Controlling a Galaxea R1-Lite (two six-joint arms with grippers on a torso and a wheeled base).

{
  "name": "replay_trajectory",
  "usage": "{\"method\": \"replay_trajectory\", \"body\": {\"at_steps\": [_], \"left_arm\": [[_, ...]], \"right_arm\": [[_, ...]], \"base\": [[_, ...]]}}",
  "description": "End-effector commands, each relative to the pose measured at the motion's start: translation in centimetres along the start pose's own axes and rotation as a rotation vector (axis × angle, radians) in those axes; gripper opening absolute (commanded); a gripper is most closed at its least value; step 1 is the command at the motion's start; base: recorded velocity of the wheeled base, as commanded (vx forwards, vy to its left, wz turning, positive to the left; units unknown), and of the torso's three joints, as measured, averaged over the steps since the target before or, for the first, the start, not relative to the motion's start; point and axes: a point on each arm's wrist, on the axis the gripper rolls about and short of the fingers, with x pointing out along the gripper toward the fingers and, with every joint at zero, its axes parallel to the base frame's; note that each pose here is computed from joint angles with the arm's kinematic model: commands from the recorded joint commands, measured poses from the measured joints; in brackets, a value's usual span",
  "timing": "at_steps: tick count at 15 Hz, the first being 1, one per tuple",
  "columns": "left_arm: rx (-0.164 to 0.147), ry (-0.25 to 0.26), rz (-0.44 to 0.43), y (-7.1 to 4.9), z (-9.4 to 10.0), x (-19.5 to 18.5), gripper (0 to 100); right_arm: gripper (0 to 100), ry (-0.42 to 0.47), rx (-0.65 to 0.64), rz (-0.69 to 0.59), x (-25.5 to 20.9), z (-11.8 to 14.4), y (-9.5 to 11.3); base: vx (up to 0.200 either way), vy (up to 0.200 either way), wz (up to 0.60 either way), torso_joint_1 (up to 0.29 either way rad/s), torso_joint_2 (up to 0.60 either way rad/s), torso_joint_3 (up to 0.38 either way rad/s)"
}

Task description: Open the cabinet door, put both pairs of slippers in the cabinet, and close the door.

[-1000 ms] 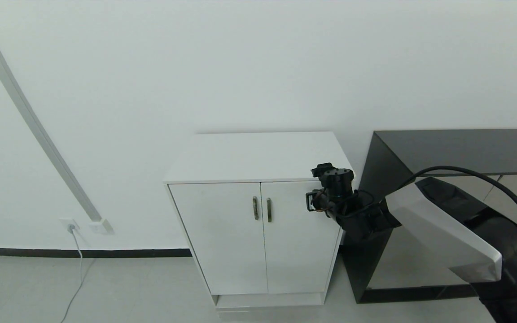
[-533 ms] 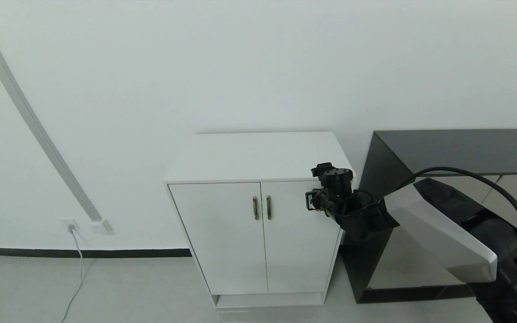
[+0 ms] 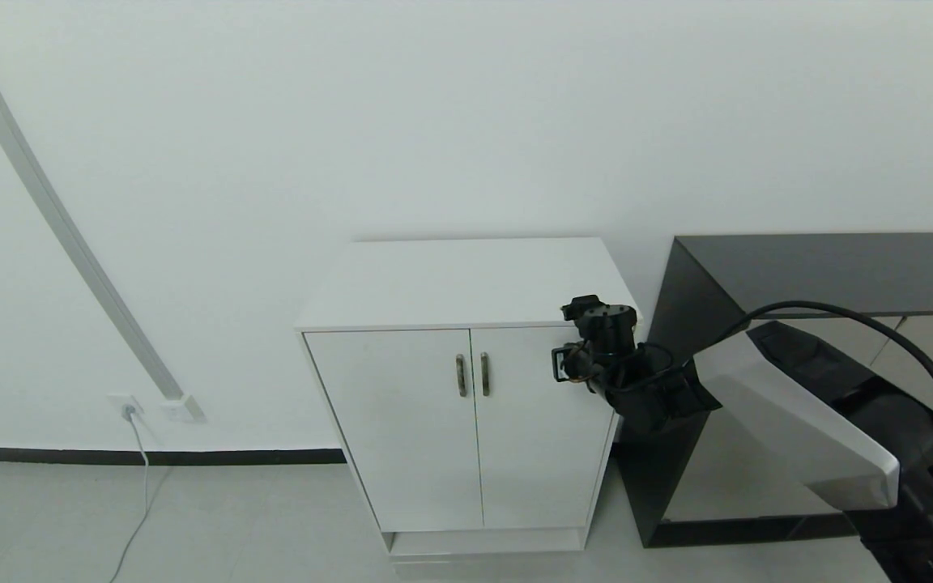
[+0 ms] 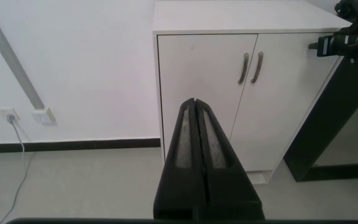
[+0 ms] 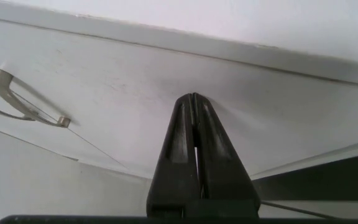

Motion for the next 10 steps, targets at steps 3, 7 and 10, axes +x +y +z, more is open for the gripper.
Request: {"method": "replay_trajectory", "body": {"at_steps": [3,7,10], "left_arm": [[0.0,0.0,0.001,0.0,0.0,0.0,0],[0.0,0.0,0.001,0.0,0.0,0.0,0],[0.0,0.0,0.001,0.0,0.0,0.0,0]], "right_arm": [[0,-0.019,0.005,0.013,-3.7,1.6,-0.3],[0,-0.034,0.011,0.009,-8.8,2.0,-1.7],[0,-0.049,0.017,-0.002,-13.7,2.3,-3.4]], "base": [[0.0,0.0,0.0,0.0,0.0,0.0],[0.0,0.0,0.0,0.0,0.0,0.0],[0.0,0.0,0.0,0.0,0.0,0.0]]}}
